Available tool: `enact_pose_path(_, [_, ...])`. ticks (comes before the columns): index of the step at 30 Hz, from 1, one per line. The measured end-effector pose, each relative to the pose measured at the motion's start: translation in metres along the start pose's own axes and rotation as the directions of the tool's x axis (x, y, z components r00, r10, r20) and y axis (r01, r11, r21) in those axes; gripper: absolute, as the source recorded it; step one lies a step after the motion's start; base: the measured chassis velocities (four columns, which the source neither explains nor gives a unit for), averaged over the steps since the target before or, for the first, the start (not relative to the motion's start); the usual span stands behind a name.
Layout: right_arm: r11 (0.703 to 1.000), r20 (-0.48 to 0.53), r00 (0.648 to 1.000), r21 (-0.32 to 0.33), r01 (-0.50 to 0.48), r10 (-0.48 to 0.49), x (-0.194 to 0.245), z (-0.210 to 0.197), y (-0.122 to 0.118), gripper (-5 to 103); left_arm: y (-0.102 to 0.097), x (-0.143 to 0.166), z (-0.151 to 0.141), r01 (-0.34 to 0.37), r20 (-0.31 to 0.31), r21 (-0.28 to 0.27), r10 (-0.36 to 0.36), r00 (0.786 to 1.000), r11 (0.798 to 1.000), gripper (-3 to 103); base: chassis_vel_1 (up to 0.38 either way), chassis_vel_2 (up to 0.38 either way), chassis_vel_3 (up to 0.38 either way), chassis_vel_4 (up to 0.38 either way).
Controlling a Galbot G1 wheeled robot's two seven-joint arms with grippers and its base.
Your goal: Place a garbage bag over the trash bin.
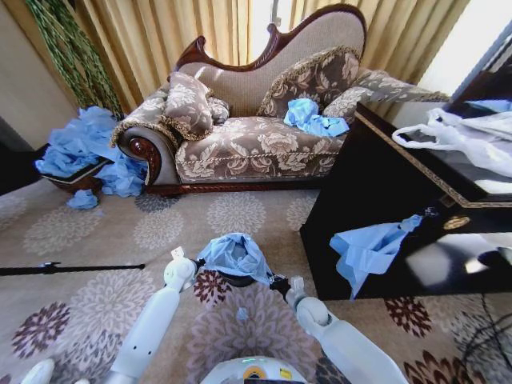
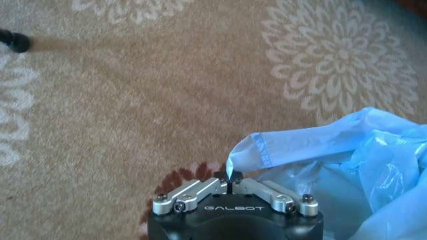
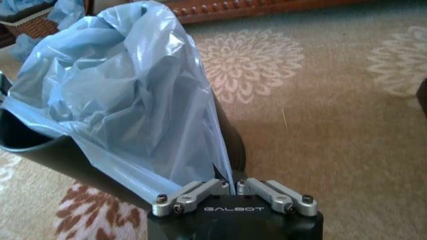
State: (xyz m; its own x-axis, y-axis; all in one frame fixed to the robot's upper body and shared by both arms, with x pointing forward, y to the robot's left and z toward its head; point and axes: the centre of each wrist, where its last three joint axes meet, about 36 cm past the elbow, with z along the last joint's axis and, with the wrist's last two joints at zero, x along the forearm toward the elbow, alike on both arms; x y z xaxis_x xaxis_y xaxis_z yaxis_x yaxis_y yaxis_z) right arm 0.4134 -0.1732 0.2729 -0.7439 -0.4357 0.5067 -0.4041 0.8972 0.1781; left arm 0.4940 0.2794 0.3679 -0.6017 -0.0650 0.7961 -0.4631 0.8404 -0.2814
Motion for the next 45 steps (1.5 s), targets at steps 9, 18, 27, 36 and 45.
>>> enact_pose_path(9, [1.000, 0.039, 0.999, 0.015, 0.024, -0.024, 0.003, -0.017, 0.011, 0, -0.013, 0.011, -0.012, -0.043, 0.044, -0.013, 0.044, 0.998, 0.999, 0, 0.000, 0.000, 0.000, 0.000])
enact_pose_path(18, [0.999, 0.026, 0.999, 0.016, 0.036, -0.037, 0.006, -0.016, 0.018, 0, -0.020, 0.032, -0.006, -0.072, 0.046, -0.040, 0.074, 0.996, 0.997, 0, 0.000, 0.000, 0.000, 0.000])
enact_pose_path(27, [0.999, -0.022, 1.000, 0.040, -0.003, 0.003, -0.025, 0.021, 0.003, 0, -0.007, -0.009, 0.015, 0.004, -0.008, -0.043, -0.005, 1.000, 0.999, 0, 0.000, 0.000, 0.000, 0.000])
enact_pose_path(36, [0.999, 0.009, 1.000, 0.045, -0.017, 0.017, -0.044, 0.019, 0.001, 0, 0.007, -0.044, 0.023, 0.066, 0.004, -0.071, -0.066, 0.998, 0.995, 0, 0.000, 0.000, 0.000, 0.000])
enact_pose_path(45, [0.997, 0.074, 0.996, 0.052, -0.053, 0.049, -0.074, 0.021, -0.013, 0, 0.001, -0.057, 0.019, 0.041, 0.015, -0.085, -0.040, 0.999, 0.996, 0, 0.000, 0.000, 0.000, 0.000])
